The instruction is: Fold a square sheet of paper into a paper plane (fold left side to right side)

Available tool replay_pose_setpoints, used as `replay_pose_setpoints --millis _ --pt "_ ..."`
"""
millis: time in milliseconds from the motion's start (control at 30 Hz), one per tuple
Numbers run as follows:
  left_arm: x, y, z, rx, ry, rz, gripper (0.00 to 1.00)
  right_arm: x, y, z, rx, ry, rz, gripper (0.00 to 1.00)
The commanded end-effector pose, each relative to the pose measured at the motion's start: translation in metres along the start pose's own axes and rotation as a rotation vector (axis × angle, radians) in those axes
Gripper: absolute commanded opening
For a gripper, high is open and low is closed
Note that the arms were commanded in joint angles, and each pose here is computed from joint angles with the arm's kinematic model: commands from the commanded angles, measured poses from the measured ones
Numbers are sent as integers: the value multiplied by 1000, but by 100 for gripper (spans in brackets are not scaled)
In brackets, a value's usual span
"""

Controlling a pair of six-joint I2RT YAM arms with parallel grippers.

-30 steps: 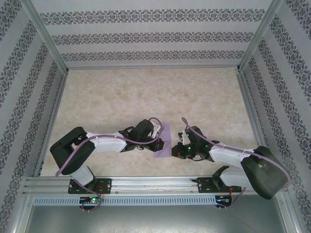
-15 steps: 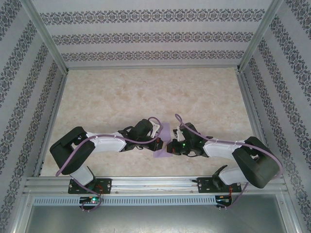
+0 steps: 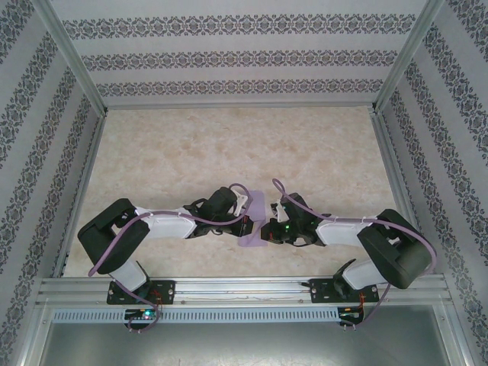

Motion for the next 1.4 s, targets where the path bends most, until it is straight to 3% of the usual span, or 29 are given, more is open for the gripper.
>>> replay_pose_setpoints --millis 0,700,1367 --pt "0 3 4 -15 -16 -22 0 6 -18 -16 53 72 -104 0" --pt "-11 2 -1 31 63 -44 0 -4 -5 -11 -7 64 -80 0" --pt "-4 13 7 14 33 -55 1 -2 -7 -13 -2 84 -84 0"
Point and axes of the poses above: each hand's point on the last joint's axis, 136 mm out from that joint toward the fingers, its own x axis out along the fingers, its own y axis along the line the jaws close on, z = x × y, the point moved 9 cm from there along -x, back along the fingers, and after that the axes turned 10 degrees about -x, right-handed, at the moved point
